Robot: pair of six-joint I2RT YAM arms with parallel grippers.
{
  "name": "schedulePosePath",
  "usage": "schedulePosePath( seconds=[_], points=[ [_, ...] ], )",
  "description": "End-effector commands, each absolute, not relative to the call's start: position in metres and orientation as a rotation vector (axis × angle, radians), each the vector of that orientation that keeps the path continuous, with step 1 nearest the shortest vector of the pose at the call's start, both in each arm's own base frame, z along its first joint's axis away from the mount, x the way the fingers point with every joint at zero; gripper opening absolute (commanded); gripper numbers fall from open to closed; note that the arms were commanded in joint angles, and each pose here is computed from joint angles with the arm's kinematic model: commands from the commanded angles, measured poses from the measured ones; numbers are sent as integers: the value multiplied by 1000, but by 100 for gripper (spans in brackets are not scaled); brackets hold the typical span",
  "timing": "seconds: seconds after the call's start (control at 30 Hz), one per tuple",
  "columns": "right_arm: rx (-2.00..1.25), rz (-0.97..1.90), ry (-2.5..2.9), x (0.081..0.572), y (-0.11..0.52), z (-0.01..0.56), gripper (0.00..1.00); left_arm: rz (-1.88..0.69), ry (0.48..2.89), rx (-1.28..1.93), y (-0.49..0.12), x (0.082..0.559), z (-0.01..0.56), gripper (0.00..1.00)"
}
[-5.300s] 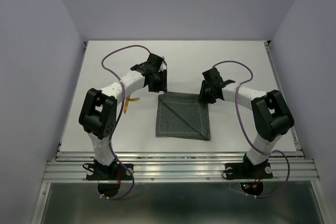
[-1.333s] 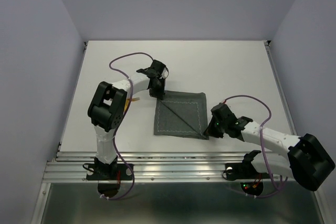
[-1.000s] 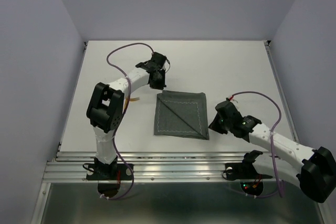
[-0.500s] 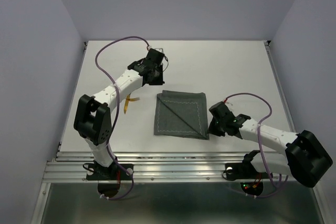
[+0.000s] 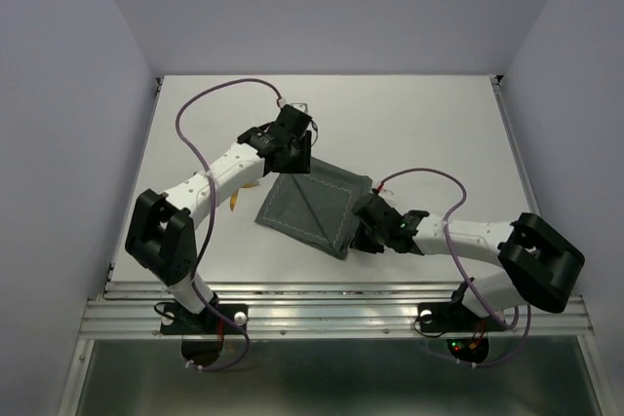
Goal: Fold the napkin into a case and place the utensils inside
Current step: Pick up the upper triangle-folded napkin from the center of the board.
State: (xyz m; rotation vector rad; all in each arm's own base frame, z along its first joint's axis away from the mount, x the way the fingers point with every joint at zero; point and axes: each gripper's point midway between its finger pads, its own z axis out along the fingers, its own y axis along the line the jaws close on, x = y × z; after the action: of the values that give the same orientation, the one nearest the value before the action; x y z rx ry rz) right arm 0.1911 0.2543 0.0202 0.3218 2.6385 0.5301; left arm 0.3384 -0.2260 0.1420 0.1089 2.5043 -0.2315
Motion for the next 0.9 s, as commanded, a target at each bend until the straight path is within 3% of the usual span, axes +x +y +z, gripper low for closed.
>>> schedulePosePath(
  seconds=[0.0,0.17,0.2,0.3,0.57,0.87],
  points=[
    [419,434,2591,194,216,25,9,-268,2475,168,-240,311,153,56],
    [589,445,2509,205,157,40,23,-299,2494,241,-263,274,135,61],
    [605,445,2499,206,149,42,34,-313,2494,275,-273,262,133,63],
    [648,429,2489,206,128,45,48,-313,2500,324,-294,237,124,65],
    [653,444,2478,212,129,56,63,-160,2503,470,-329,193,96,67],
    [668,445,2467,212,126,58,66,-101,2498,601,-351,175,69,66]
  ],
)
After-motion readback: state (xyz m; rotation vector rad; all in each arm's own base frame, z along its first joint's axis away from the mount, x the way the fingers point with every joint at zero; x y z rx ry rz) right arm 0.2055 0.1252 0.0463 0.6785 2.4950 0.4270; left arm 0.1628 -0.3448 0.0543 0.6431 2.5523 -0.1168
